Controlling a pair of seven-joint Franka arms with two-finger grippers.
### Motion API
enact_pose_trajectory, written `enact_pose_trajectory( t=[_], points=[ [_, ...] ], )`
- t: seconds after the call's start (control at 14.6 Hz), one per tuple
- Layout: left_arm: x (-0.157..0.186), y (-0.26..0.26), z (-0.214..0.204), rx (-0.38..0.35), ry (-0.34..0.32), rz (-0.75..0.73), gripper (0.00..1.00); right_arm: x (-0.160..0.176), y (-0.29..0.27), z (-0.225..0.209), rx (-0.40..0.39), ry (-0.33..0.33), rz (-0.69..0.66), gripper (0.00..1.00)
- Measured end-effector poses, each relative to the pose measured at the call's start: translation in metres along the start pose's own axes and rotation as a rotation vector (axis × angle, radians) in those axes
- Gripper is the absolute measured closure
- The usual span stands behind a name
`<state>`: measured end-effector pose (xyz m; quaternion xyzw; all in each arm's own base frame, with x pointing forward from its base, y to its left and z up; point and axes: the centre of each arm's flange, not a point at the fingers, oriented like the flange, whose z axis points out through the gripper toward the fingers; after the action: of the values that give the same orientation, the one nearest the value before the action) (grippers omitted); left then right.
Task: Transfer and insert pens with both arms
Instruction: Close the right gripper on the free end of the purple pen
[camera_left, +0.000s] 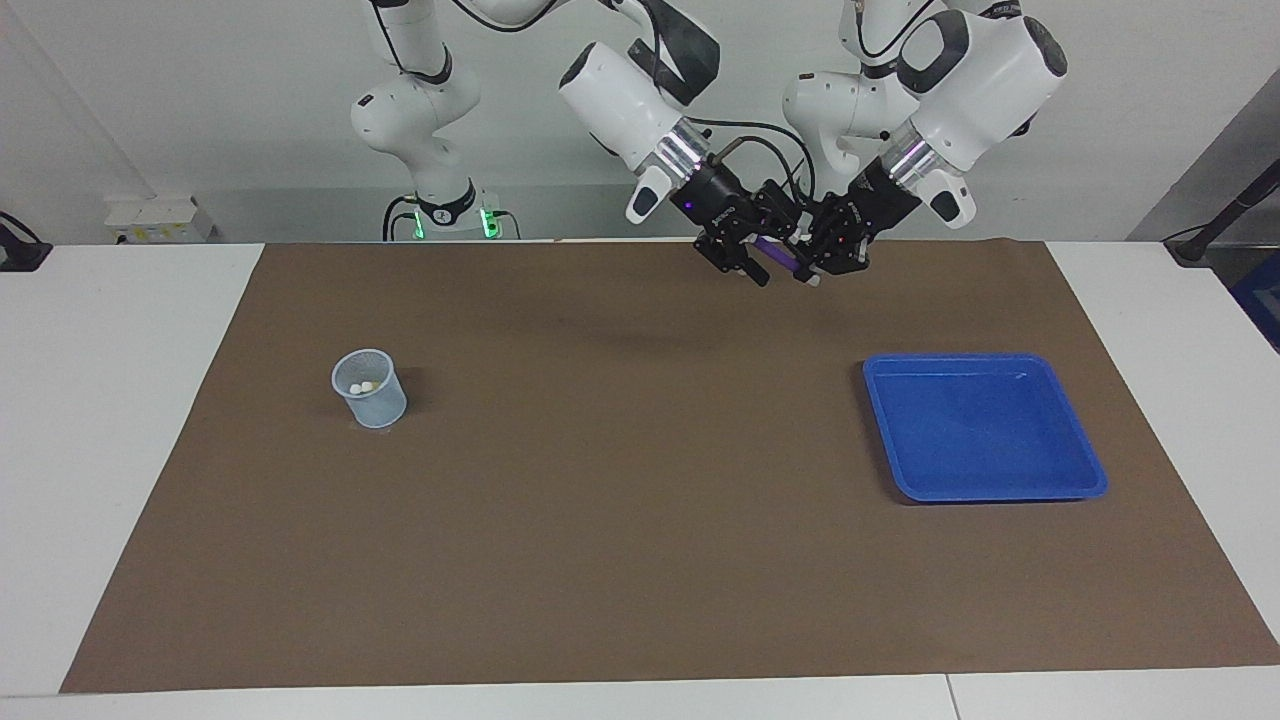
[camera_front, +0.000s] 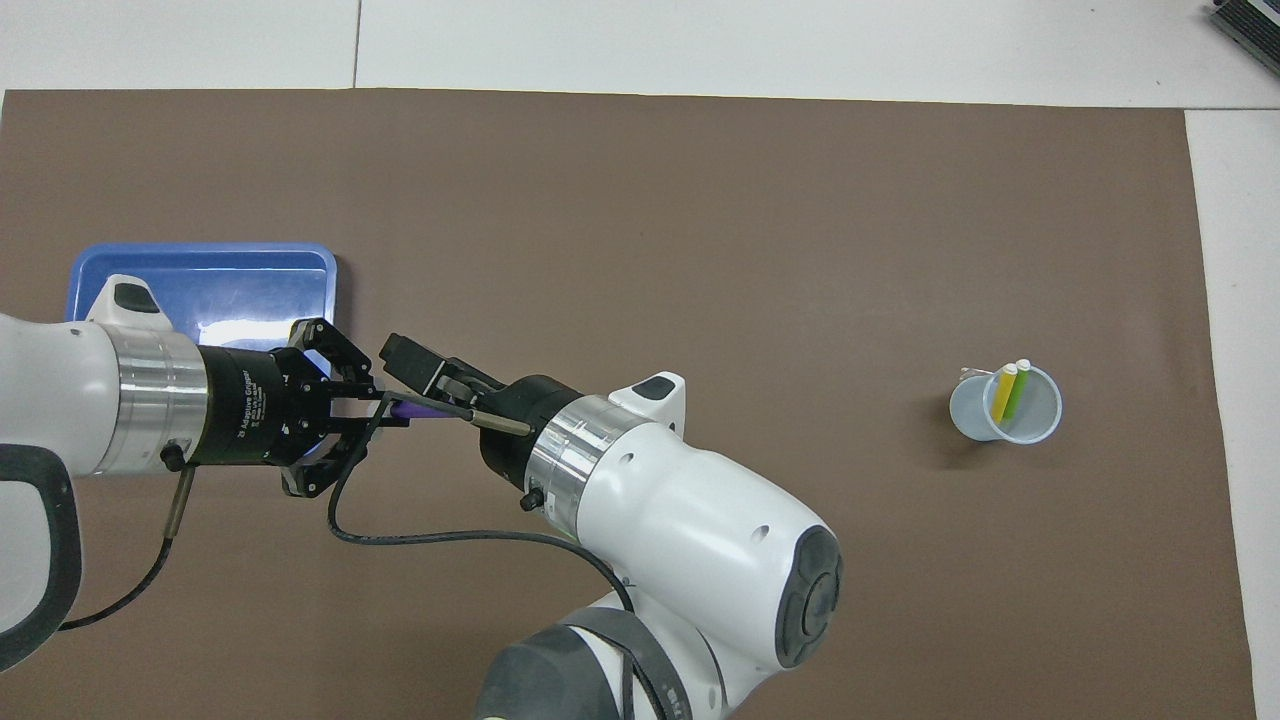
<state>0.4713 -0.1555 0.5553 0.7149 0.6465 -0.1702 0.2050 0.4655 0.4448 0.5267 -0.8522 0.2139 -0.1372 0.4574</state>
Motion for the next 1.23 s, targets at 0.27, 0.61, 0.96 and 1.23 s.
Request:
enact_pose_trajectory(
  t=[0.27, 0.61, 0.96, 1.23],
  points=[
    [0.000, 0.000, 0.000, -0.001, 0.000, 0.000, 0.84, 0.002, 0.004, 0.003, -0.029, -0.036, -0.052, 0.29],
    [0.001, 0.000, -0.001, -0.003, -0.001, -0.002, 0.84, -0.008, 0.002, 0.003, -0.036, -0.069, -0.081, 0.40],
    [0.000, -0.001, -0.003, -0.007, -0.002, 0.000, 0.84, -0.016, -0.004, -0.004, -0.093, -0.147, -0.163, 0.40],
    [-0.001, -0.001, -0.004, -0.008, -0.002, 0.000, 0.84, -0.008, 0.000, -0.005, -0.146, -0.154, -0.228, 0.50]
  ],
)
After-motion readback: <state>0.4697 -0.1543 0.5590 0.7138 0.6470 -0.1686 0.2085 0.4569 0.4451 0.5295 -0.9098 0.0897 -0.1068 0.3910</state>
